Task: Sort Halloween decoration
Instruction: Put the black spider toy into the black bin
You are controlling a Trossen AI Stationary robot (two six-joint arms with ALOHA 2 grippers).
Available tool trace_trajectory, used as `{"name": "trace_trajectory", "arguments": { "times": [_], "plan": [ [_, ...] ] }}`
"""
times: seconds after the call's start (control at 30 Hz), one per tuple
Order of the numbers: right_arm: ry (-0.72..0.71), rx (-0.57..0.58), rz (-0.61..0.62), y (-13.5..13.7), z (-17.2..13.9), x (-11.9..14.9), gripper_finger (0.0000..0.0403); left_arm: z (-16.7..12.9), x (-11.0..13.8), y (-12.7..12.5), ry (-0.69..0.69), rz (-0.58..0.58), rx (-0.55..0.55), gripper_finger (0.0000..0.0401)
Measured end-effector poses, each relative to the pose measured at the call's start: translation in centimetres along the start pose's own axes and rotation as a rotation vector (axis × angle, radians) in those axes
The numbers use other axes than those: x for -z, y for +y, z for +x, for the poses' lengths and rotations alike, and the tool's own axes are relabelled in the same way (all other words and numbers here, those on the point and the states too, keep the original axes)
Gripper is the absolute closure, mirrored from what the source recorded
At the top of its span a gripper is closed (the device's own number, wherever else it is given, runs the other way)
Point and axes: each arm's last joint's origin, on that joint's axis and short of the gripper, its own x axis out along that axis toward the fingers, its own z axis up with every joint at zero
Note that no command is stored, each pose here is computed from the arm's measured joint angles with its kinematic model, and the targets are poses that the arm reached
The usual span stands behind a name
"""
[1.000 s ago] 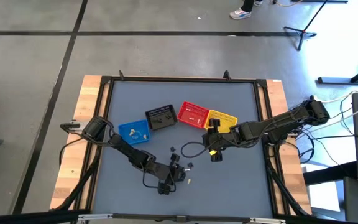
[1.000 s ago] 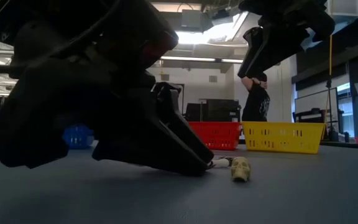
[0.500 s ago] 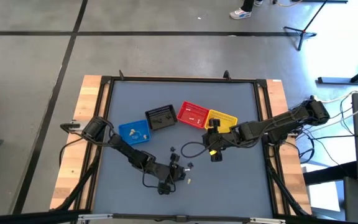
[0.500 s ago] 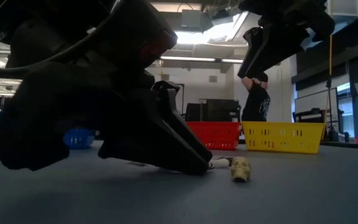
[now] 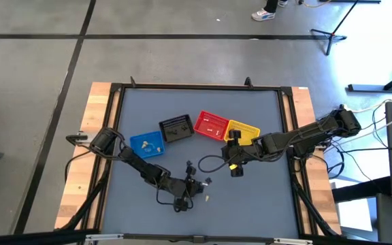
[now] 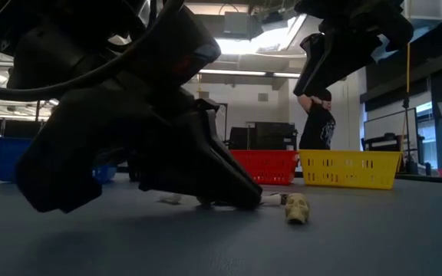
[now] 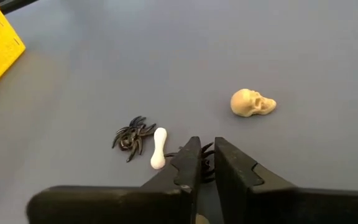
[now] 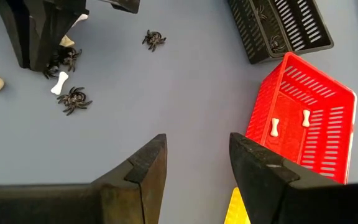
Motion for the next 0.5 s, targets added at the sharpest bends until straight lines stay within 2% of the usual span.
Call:
{"name": "trace_trajectory", "arguments": {
  "times": [0.17, 0.4, 0.5],
  "plan": [
    [0.0, 0.0, 0.0, 0.01, 0.0, 0.0, 0.0231, 0.01, -0.08, 0.05, -0.008, -0.026, -0.016, 0.0397],
    [0.0, 0.0, 0.0, 0.0, 0.0, 0.0, 0.0231, -0.08, -0.24, 0.12, -0.017, -0.063, -0.028, 0.0401],
    [0.0, 0.0, 0.0, 0.0, 0.0, 0.0, 0.0231, -0.25, -0.49, 0.3, -0.025, -0.072, -0.064, 0.0401]
  ]
}}
